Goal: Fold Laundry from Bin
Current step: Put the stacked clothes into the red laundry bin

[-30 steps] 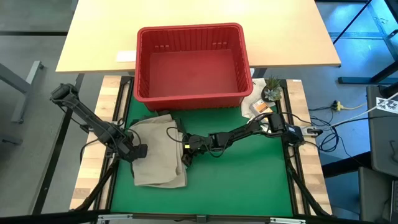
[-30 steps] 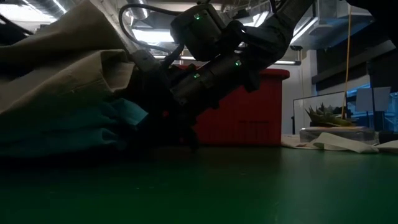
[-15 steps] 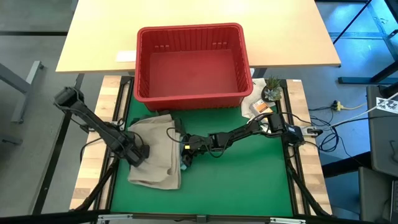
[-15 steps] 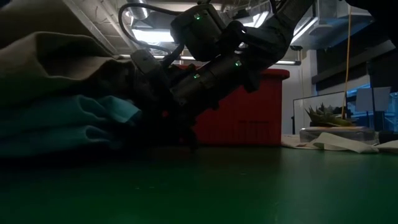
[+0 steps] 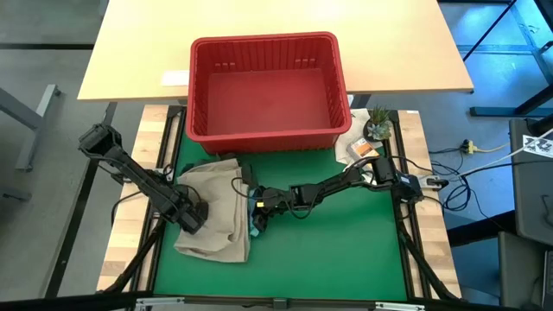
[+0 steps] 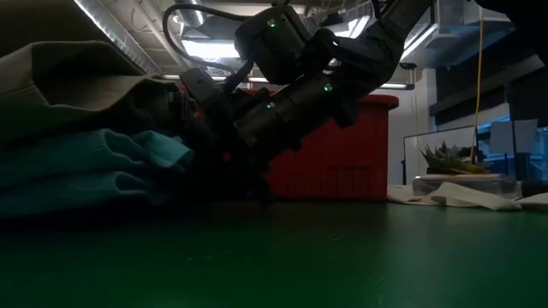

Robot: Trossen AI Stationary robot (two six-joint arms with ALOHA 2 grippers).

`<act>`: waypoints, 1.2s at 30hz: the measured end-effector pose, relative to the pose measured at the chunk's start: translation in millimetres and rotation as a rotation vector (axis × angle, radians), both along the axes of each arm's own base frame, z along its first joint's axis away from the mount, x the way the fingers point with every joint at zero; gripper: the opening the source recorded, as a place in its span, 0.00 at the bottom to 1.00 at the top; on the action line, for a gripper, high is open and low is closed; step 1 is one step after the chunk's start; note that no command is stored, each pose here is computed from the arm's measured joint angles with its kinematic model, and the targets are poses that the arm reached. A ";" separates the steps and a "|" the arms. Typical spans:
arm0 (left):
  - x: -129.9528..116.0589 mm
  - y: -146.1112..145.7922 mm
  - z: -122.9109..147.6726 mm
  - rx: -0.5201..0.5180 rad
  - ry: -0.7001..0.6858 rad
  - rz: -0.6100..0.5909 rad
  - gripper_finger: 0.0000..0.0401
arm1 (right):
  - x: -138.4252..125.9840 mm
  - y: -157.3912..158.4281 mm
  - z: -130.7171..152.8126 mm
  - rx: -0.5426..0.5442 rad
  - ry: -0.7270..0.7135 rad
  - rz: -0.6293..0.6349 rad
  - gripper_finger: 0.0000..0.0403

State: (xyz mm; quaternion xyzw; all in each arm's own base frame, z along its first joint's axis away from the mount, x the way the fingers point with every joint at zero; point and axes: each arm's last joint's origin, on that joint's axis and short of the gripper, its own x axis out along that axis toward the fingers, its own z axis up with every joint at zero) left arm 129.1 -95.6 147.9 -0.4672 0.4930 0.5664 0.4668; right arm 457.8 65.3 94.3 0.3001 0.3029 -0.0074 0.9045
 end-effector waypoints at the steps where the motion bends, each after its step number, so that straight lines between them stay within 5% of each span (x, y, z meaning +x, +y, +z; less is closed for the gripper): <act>1: 0.2 -0.2 -0.6 0.002 0.003 0.000 0.39 | 0.0 0.1 0.0 0.002 0.000 0.004 0.38; 11: 2.9 -1.8 -4.4 0.007 -0.007 -0.002 0.39 | 4.7 4.1 7.7 0.110 -0.094 0.094 0.38; 36: 4.3 -3.1 -5.0 -0.023 -0.012 -0.059 0.39 | 4.6 3.3 9.8 0.349 -0.008 -0.074 0.38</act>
